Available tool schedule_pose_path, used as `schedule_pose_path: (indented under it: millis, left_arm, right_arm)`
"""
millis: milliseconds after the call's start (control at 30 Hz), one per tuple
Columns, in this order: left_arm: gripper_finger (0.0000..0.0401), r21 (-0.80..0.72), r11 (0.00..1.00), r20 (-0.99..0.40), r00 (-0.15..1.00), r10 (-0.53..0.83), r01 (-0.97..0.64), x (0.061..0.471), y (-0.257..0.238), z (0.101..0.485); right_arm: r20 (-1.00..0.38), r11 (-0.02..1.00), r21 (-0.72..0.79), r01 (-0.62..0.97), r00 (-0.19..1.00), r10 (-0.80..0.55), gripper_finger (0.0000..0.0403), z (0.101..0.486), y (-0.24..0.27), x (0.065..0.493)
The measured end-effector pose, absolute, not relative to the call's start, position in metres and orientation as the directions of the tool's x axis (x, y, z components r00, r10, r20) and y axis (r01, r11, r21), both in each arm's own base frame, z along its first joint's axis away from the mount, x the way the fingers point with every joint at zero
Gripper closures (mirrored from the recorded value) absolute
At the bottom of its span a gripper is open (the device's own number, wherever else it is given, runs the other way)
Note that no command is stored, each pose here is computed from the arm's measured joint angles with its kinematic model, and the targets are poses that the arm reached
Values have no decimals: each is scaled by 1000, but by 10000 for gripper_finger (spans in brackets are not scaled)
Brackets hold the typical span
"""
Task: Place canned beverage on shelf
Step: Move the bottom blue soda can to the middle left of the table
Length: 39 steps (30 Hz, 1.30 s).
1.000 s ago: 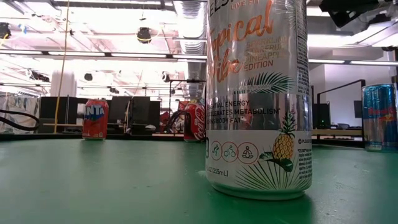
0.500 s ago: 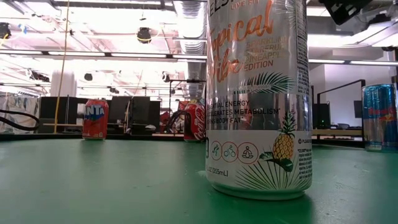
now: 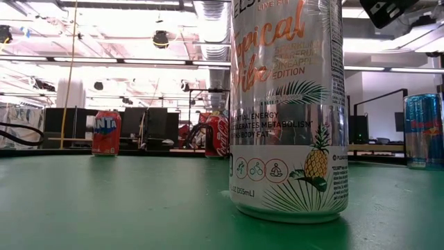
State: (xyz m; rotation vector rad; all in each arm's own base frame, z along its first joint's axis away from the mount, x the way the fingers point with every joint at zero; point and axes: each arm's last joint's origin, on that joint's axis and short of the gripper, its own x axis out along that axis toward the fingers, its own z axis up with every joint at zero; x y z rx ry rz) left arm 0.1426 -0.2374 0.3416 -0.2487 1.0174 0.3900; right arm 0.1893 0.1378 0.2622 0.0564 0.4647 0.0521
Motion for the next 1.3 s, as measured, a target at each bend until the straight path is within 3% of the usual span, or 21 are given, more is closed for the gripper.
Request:
schedule_pose_path:
  millis: [733, 900, 1300]
  left_arm:
    - [24, -96, 841, -933, 344, 111, -533, 107, -253, 337]
    - [24, -28, 821, -964, 232, 128, -570, 100, -255, 312]
    - [24, -68, 846, -970, 234, 69, -529, 99, -264, 293]
  right_arm:
    - [-460, 998, 54, -36, 886, 57, 380, 261, 137, 189]
    - [-460, 998, 54, -36, 886, 57, 380, 261, 137, 189]
    - [-459, 998, 32, -46, 887, 55, 380, 261, 137, 189]
